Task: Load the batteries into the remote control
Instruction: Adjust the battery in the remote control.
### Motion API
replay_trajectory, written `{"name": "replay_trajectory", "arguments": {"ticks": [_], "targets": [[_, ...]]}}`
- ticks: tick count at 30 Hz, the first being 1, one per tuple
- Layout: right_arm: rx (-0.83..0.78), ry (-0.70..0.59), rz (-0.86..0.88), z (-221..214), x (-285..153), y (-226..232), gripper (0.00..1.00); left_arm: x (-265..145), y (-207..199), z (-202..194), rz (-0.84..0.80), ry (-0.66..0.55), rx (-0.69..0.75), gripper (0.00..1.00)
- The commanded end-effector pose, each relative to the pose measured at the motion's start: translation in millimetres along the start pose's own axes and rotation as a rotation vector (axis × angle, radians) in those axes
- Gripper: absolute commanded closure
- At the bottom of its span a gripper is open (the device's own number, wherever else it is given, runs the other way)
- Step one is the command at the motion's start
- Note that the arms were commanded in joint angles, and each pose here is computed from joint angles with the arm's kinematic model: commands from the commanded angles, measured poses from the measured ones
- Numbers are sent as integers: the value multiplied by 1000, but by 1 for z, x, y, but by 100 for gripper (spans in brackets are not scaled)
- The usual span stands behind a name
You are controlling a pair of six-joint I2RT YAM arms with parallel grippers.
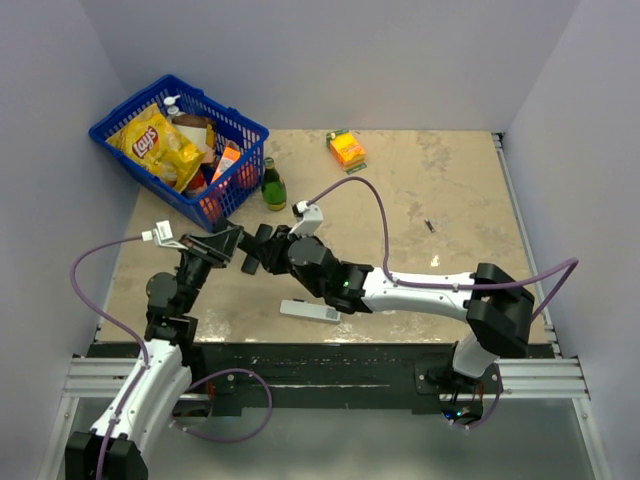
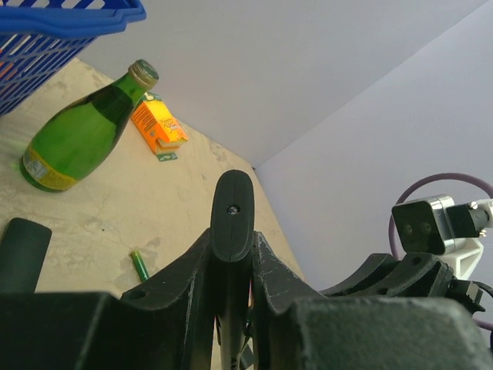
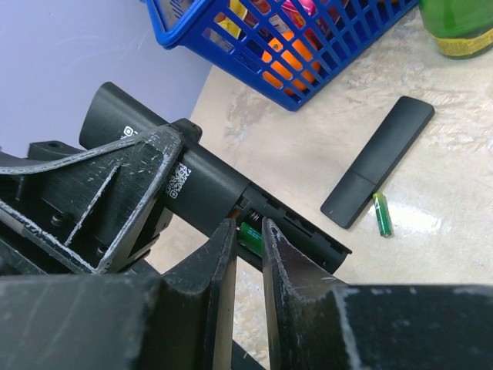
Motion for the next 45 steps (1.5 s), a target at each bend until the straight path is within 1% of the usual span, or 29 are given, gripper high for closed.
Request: {"name": "replay_trajectory", "arguments": {"ticks": [1,5,10,16,23,29,30,38,45], "targets": [[0,28,-30,-18,-3,-19,81,-4,-38,34,-142,-159,-94,100],[-23,82,12,-33,-1,-21,81,-5,-47,38,-184,-171,-141,100],[-70,120,46,-50,-2,-25,83,-5,-54,47,-201,-198,-149,100],[-122,161,39,-71,-5,-34,88,-4,-61,54,-219,-215,-164,100],[-171,178,-18,-85,-11,-62,94,-2,-67,62,-231,-232,-177,100],[-269,218,18,-100,-11,-59,98,2,-67,61,-232,-218,-175,100],[-297,231,19,-105,-12,-60,98,3,-69,62,-235,-216,-158,100],[-373,281,-19,-120,-12,-73,98,7,-72,63,-224,-191,-110,100],[-468,354,-6,-133,-17,-80,97,13,-72,69,-200,-202,-78,100]]}}
Point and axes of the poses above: each gripper's point midway between its finger pads, its own x axis out along the fingers, its own y axis along the line the jaws close on, z = x × y, the point moved 3 cm from there along -x, back along the fingers, and after that the axes turned 6 degrees about x, right-handed, at the moved point
